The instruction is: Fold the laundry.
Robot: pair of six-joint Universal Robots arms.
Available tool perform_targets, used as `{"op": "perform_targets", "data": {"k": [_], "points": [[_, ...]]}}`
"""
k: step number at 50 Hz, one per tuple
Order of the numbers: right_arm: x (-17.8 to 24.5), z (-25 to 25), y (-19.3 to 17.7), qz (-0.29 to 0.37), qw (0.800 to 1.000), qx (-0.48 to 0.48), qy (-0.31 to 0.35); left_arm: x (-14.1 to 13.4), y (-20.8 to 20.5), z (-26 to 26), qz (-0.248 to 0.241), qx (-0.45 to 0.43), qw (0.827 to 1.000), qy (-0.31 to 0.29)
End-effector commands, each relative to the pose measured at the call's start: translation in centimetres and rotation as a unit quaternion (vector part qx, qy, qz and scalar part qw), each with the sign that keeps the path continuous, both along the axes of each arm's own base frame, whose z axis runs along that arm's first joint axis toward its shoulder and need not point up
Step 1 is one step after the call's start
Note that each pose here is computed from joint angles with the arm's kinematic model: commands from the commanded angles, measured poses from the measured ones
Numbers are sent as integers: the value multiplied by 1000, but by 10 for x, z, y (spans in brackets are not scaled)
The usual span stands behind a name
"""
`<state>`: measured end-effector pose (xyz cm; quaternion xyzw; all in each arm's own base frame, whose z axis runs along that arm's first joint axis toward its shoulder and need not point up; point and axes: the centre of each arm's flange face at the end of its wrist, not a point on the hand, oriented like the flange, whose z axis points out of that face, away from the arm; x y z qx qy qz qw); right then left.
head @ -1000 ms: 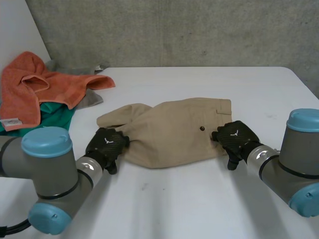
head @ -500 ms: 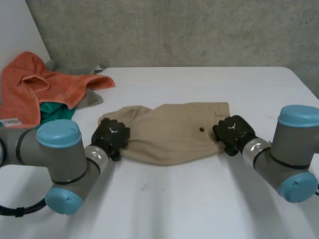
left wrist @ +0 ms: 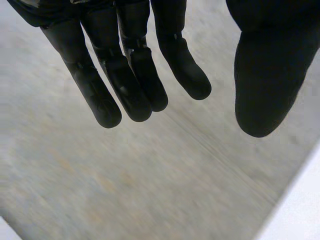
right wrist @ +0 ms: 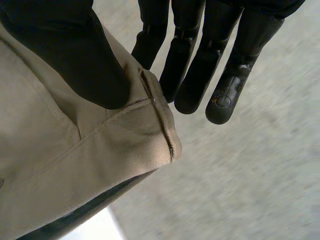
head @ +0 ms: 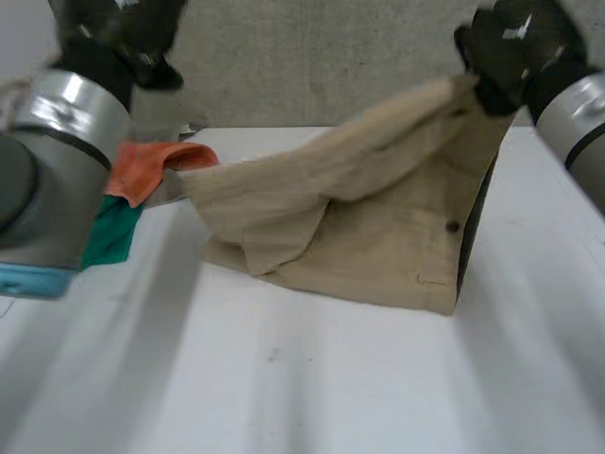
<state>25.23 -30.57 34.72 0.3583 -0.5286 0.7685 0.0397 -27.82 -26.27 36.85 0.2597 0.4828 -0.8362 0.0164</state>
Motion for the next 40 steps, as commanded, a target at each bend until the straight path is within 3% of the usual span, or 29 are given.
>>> {"op": "perform_targets", "data": {"k": [1,8,14,18,23,31,40], "points": [[-9,34,27,-4,1000,-20,-14,17,34,42,-17,-13,999,47],[-21,57,68,-2,1000,-4,-12,34,71,72,-45,-14,994,98],[-26,39,73,-6,999,41,-2,31,75,29,-65,96,989,92],[-23,16,67,-3,997,82,-1,21,70,-34,-72,212,972,69],[-16,-7,56,-1,993,122,5,-3,89,-101,-108,337,934,58],[-10,-15,53,-3,991,137,3,-23,97,-161,-116,449,884,54],[3,-8,65,-1,992,125,1,-44,97,-190,-133,511,845,87]]}}
